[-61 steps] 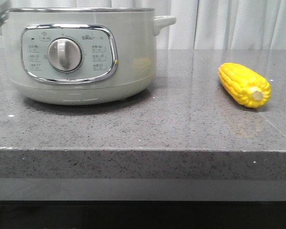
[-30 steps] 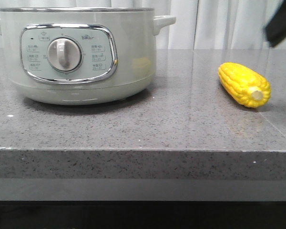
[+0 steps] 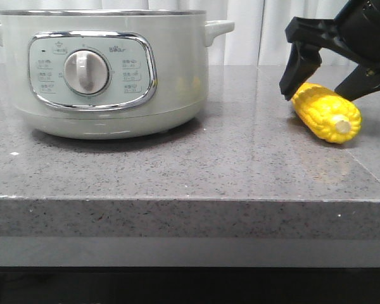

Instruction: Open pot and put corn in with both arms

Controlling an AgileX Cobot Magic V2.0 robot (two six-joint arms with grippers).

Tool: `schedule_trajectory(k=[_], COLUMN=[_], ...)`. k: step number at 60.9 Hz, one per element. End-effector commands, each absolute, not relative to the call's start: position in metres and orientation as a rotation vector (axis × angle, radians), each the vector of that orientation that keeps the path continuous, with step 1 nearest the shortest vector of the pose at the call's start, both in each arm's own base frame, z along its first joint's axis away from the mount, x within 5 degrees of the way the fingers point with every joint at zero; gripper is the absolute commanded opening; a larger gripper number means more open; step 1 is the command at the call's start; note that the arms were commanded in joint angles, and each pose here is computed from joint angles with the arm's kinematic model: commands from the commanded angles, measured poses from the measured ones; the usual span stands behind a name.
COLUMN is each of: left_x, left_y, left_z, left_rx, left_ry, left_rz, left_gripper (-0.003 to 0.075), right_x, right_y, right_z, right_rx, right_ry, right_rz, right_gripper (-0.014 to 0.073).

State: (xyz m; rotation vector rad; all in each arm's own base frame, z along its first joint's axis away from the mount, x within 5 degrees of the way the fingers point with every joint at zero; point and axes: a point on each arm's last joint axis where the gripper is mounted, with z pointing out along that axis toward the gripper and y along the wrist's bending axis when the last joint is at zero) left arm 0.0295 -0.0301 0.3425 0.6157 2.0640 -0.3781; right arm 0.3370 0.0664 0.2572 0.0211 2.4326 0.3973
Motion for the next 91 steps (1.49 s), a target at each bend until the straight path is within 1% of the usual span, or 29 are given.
schedule_trajectory(k=[1,5,10,13,17,24,29,40,45,53,62,67,72,79,85,88,91], left_x=[0.032,0.032,0.032,0.032,0.032,0.033,0.033,0.033,0.033,0.033,0.033,0.033,0.033,0.033,0.033,0.033,0.033], left_y=[-0.033,-0.033,-0.033,-0.033,-0.033,-0.033,-0.033,-0.033,-0.033,-0.033,-0.033,-0.033,-0.033,-0.033,-0.033,-0.033,-0.033], left_z=[0.363,0.363,0.363,0.363,0.363,0.363,0.363,0.364,0.364,0.364,0.364,0.364,0.364,0.364,0.364,0.364,0.364], left_rx=[0.550,0.550,0.550,0.550,0.550,0.549,0.548,0.546,0.546,0.545,0.544,0.544,0.544,0.544,0.544,0.544,0.544], left_ry=[1.914,1.914,1.914,1.914,1.914,1.913,1.911,1.907,1.907,1.905,1.901,1.901,1.901,1.901,1.901,1.901,1.901], left_rz=[-0.432,-0.432,-0.432,-0.432,-0.432,-0.432,-0.432,-0.432,-0.432,-0.432,-0.432,-0.432,-0.432,-0.432,-0.432,-0.432,-0.432], left_gripper=[0.0200,0.0200,0.0200,0.0200,0.0200,0.0200,0.0200,0.0200,0.0200,0.0200,0.0200,0.0200,0.0200,0.0200,0.0200,0.0200,0.0200], right_x=[0.339,0.339,0.339,0.340,0.341,0.341,0.341,0.339,0.337,0.335,0.340,0.347,0.355,0.363,0.368,0.369,0.370], right_y=[0.066,0.066,0.066,0.066,0.066,0.066,0.066,0.070,0.082,0.122,0.182,0.216,0.238,0.257,0.262,0.263,0.264], right_z=[0.283,0.283,0.284,0.285,0.292,0.312,0.334,0.395,0.422,0.446,0.449,0.440,0.427,0.407,0.390,0.384,0.379], right_rx=[0.034,0.035,0.036,0.037,0.034,0.023,0.009,-0.063,-0.124,-0.278,-0.429,-0.502,-0.541,-0.572,-0.601,-0.616,-0.626], right_ry=[2.326,2.323,2.316,2.307,2.285,2.224,2.161,2.006,1.936,1.850,1.802,1.799,1.819,1.857,1.921,1.951,1.972], right_rz=[0.411,0.410,0.408,0.407,0.408,0.412,0.417,0.427,0.449,0.497,0.581,0.620,0.642,0.653,0.653,0.653,0.653], right_gripper=[0.0453,0.0365,0.0290,0.0260,0.0241,0.0236,0.0236,0.0236,0.0236,0.0236,0.0236,0.0236,0.0236,0.0236,0.0239,0.0259,0.0296])
